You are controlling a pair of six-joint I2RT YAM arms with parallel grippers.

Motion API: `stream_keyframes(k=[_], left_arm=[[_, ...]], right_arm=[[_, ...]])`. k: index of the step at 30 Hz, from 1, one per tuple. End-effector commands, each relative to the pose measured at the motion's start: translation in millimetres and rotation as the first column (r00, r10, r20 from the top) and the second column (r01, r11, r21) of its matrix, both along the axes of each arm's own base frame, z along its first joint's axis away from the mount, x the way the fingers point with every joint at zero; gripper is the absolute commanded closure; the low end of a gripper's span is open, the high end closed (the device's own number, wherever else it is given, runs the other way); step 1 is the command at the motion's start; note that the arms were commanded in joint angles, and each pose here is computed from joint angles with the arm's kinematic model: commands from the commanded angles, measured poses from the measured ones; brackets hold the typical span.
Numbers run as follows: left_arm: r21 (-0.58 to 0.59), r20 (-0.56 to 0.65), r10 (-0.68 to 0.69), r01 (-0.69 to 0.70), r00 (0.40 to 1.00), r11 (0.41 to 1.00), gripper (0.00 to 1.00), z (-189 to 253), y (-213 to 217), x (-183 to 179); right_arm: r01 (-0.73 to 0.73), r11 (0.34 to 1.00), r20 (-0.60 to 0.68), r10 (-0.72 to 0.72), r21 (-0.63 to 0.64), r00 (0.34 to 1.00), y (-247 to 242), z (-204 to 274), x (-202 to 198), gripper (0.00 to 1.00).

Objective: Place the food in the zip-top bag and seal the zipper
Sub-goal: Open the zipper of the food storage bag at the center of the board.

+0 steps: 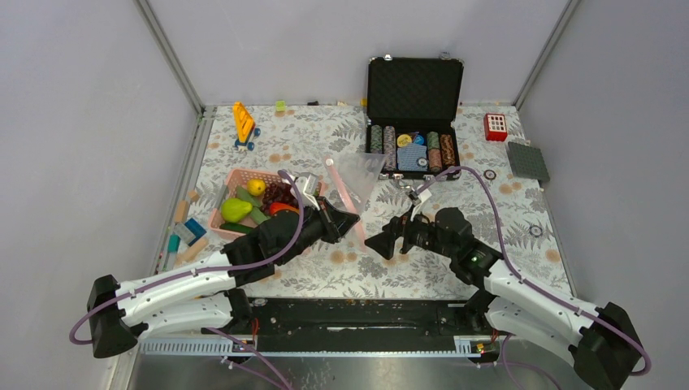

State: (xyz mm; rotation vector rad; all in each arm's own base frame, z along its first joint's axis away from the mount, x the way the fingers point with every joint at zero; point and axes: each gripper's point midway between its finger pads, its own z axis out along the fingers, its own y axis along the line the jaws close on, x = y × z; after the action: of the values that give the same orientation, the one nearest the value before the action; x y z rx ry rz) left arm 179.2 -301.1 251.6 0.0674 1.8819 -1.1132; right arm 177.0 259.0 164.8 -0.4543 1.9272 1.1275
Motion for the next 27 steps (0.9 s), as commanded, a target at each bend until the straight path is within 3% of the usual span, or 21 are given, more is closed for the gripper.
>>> stream_keyframes(k=[1,11,18,27], left_arm=[[-0.042,0.011,0.045,-0.045,0.999,0.998,1.00,10,2,8],[-0.059,-0.006,0.062,-0.063,0.998,0.996,1.00,6,3,9],[-0.076,-0.008,0.045,-0.045,0.999,0.996,1.00,8,3,6],[-0.077,-0.021,0.038,-0.039,0.999,0.996,1.00,6,-1,6]], right_arm=[[-0.075,0.996,0.050,0.073,0.040,0.996,13,16,-4,0.02],[-0.084,0.988,0.067,0.075,0.132,0.995,25,31,-1,0.02],[-0.006,0.995,0.071,-0.001,0.099,0.997,23,27,15,0.04],[-0.012,0.993,0.089,0.001,0.117,0.996,34,33,18,0.09]])
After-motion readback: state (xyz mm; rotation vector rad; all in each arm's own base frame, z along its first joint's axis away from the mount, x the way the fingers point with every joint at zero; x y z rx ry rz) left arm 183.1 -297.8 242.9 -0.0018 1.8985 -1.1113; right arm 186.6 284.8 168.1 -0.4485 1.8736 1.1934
